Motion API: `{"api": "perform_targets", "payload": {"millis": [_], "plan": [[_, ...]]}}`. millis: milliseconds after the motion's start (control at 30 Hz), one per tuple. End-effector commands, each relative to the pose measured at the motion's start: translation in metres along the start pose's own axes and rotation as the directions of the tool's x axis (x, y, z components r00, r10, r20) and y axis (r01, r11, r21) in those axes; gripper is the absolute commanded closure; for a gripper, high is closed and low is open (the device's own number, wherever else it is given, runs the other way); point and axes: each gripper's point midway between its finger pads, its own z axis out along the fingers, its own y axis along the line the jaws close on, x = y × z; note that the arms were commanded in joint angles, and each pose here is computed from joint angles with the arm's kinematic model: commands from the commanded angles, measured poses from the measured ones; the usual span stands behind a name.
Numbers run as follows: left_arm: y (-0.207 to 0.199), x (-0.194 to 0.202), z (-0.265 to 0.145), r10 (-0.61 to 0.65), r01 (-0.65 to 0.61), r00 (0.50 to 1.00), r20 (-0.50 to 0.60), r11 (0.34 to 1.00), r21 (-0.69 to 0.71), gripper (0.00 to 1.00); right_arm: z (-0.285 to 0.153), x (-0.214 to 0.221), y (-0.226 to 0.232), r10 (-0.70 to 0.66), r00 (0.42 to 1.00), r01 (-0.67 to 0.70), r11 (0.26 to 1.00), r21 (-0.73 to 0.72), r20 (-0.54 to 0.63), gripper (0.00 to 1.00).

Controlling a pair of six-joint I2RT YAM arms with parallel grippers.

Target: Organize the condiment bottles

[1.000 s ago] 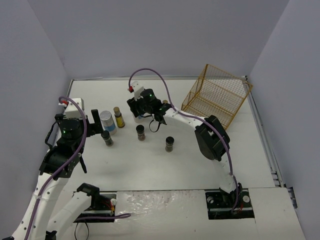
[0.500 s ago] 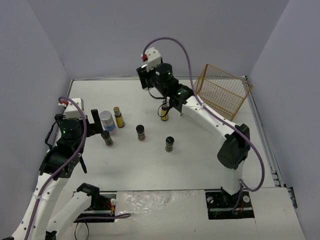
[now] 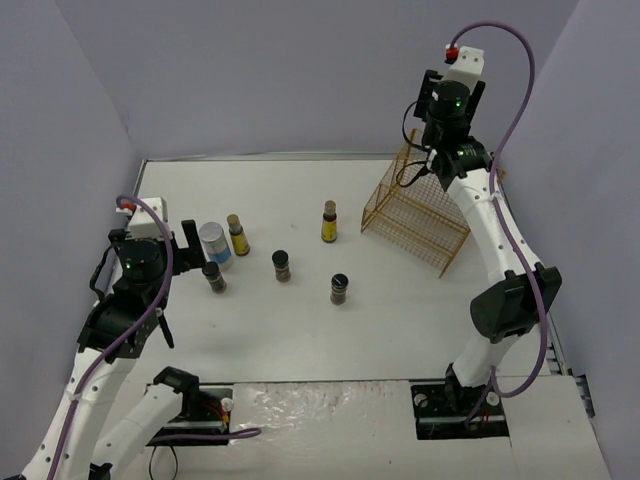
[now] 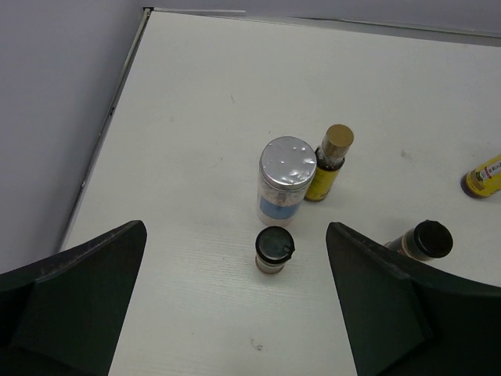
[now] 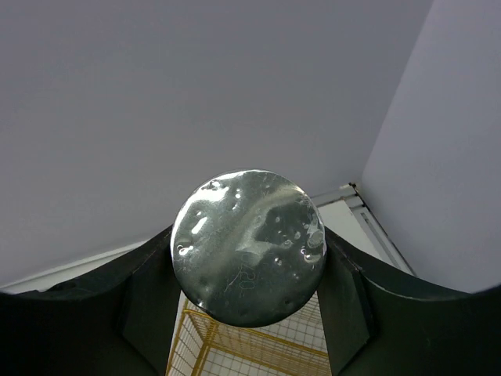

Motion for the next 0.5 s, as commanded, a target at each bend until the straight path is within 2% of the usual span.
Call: {"api": "perform_targets", "payload": {"millis": [0, 467], "plan": [[-0.003, -0.019, 0.001, -0.038, 0.038, 0.997, 0.065, 0.999, 0.002, 0.03, 0.004, -0.026, -0.022, 0.124, 0.99, -0.129, 0.99, 0.06, 0.072, 1.0], [-0.005, -0.018, 0.002, -0.033, 0.032, 0.998, 0.06, 0.999, 0.009, 0.03, 0.03, 0.022, -0.042, 0.106, 0.994, -0.101, 0.987, 0.125, -0.039, 1.0]]}}
